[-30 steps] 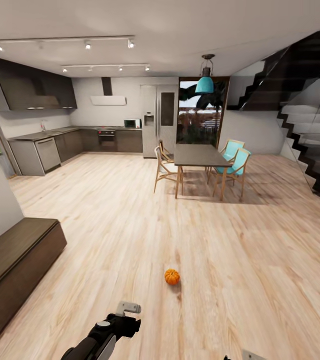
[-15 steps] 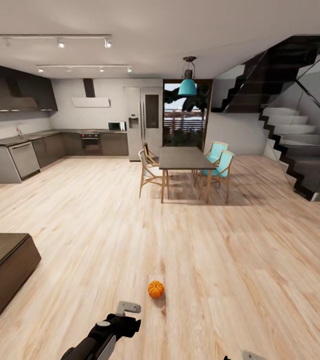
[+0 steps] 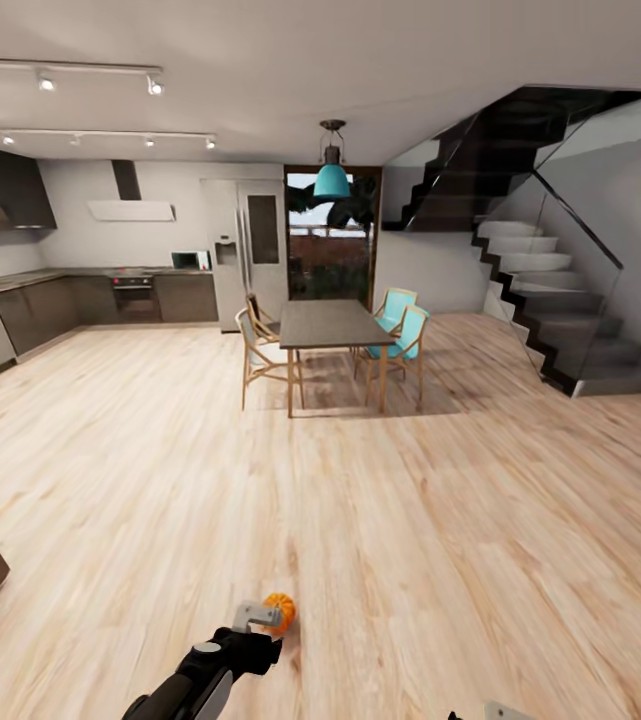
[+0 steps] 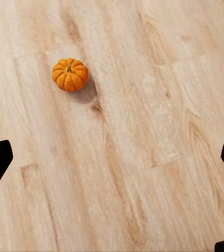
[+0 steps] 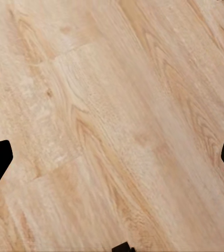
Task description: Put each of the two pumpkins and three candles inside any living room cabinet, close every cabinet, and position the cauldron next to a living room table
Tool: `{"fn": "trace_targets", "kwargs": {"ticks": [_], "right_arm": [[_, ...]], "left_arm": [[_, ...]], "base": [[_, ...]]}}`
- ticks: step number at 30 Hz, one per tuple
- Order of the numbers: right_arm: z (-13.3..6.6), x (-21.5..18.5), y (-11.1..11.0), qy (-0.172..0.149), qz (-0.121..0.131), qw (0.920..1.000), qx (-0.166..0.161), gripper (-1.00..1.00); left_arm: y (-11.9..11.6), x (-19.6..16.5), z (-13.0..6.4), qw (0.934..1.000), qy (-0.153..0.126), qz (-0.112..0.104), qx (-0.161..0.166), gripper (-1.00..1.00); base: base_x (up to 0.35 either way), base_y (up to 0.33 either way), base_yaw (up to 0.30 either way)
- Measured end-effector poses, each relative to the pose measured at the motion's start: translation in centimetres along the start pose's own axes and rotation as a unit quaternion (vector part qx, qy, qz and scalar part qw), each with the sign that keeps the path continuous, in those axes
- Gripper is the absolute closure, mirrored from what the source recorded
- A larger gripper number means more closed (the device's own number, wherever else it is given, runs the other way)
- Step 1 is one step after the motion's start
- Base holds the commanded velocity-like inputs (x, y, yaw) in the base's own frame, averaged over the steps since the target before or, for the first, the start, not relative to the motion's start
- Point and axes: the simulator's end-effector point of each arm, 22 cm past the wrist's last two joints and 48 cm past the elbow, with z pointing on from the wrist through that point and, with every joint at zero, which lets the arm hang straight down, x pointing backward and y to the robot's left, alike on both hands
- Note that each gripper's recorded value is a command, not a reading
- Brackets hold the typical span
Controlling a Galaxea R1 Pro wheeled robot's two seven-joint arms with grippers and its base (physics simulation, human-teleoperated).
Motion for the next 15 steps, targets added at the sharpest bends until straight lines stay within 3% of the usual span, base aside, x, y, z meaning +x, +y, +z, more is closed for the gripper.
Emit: {"fn": "trace_targets", "kwargs": {"ticks": [5, 15], "right_arm": [[-0.06, -0.21, 0.04, -0.002, 0.001, 1.0, -0.001, -1.0], [-0.22, -0.14, 0.58, -0.002, 0.002, 1.0, -0.004, -1.0]], "left_arm": [[0.01, -0.22, -0.12, 1.0, -0.002, 0.0, 0.0, -1.0], [0.01, -0.29, -0.16, 1.0, -0.003, 0.0, 0.0, -1.0]], "base": [[0.275, -0.003, -0.174], [0.296, 0.0, -0.021]]}}
